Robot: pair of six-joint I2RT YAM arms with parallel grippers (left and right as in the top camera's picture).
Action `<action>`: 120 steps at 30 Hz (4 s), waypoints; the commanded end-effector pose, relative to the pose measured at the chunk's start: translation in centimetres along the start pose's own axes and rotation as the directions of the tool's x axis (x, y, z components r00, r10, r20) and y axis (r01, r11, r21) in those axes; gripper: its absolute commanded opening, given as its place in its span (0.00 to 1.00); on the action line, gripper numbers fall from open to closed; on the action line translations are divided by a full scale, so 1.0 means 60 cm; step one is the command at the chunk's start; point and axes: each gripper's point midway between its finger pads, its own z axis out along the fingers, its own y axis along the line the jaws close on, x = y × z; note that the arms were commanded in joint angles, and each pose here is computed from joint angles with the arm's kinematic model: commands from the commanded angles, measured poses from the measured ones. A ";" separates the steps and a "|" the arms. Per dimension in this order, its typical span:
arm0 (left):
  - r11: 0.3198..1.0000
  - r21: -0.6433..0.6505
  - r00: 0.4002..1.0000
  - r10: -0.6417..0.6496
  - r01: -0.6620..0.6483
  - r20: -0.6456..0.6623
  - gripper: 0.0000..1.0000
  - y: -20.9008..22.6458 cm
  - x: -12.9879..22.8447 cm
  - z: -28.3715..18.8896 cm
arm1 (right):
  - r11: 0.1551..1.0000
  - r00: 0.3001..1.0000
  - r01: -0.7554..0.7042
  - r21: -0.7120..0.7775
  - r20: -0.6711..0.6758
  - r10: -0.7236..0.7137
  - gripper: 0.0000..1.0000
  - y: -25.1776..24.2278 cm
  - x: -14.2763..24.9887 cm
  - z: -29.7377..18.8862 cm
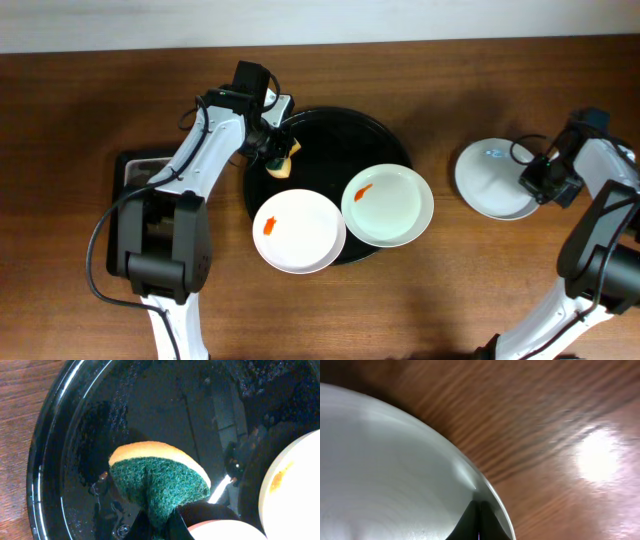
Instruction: Clean dirty plates on tray and stack at the side
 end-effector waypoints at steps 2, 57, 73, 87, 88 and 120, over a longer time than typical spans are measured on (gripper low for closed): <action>1.000 0.019 0.999 0.024 -0.025 0.030 0.00 -0.012 -0.007 -0.025 | 0.997 1.000 0.011 -0.076 0.023 -0.009 0.29 0.006 -0.014 -0.026; 0.781 -0.380 0.867 -0.470 0.496 0.165 0.00 0.333 0.239 -0.104 | 0.484 0.629 0.769 -0.419 0.357 -0.690 0.56 0.354 0.355 -0.411; 0.781 -0.391 0.867 -0.485 0.487 0.112 0.00 0.334 0.284 -0.056 | 0.484 0.629 0.768 -0.419 0.353 -0.692 0.56 0.353 0.356 -0.410; 0.785 -0.384 0.873 -0.457 0.486 0.171 0.00 0.323 0.248 -0.120 | 0.781 0.776 0.623 -0.037 -0.100 -0.623 0.48 0.260 0.315 -0.188; 0.785 -0.384 0.873 -0.457 0.486 0.172 0.00 0.323 0.247 -0.120 | 0.812 0.805 0.582 -0.028 -0.120 -0.581 0.48 0.242 0.306 -0.179; 0.793 -0.385 0.882 -0.434 0.471 0.184 0.00 0.327 0.239 -0.121 | 0.710 0.730 0.680 -0.182 0.252 -0.635 0.04 0.405 0.254 -0.060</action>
